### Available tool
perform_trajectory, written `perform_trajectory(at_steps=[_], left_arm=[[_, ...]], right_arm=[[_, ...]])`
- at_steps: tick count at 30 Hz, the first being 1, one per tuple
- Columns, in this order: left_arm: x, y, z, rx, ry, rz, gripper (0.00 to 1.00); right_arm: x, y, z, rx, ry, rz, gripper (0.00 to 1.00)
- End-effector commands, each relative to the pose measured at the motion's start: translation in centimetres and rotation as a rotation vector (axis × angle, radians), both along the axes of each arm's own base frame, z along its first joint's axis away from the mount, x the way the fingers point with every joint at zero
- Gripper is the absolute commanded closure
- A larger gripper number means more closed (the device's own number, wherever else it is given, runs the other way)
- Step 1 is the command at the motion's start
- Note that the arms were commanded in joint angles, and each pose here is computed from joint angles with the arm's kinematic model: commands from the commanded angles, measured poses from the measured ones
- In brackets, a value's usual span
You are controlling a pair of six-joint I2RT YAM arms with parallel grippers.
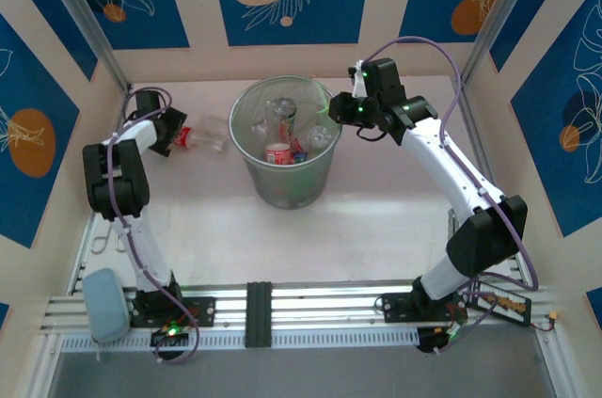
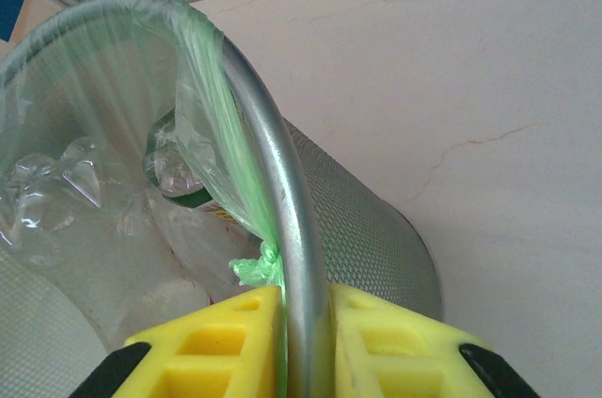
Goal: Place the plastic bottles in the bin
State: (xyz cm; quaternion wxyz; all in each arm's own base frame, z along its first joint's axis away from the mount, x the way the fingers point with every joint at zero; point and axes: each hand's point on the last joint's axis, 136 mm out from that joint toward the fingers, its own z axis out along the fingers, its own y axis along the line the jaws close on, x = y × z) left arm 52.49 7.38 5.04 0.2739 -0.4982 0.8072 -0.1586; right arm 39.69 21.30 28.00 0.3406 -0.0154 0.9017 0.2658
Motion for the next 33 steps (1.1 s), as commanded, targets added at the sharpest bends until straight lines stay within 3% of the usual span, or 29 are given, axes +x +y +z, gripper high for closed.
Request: perform_trajectory(at_steps=[1, 14, 19, 27, 33], left_arm=[[0.3, 0.4, -1.4, -0.021, 0.022, 0.02, 0.1], [-0.6, 0.0, -4.6, -0.047, 0.076, 0.039, 0.17], [-0.9, 0.0, -4.5, -0.049, 0.076, 0.041, 0.27], [-0.9, -0.2, -2.1, -0.045, 0.029, 0.032, 0.41], [-1.0, -0.5, 2.0, -0.042, -0.055, 0.018, 0.42]], right_arm=[[-2.4, 0.8, -2.4, -0.025, 0.106, 0.052, 0.8], [-2.2, 0.8, -2.7, -0.027, 0.111, 0.048, 0.79], [-2.2, 0.8, -2.7, -0.025, 0.109, 0.051, 0.79], [-2.4, 0.7, -2.7, -0.028, 0.105, 0.051, 0.8], [-2.5, 0.5, -2.6, -0.029, 0.101, 0.05, 0.8]])
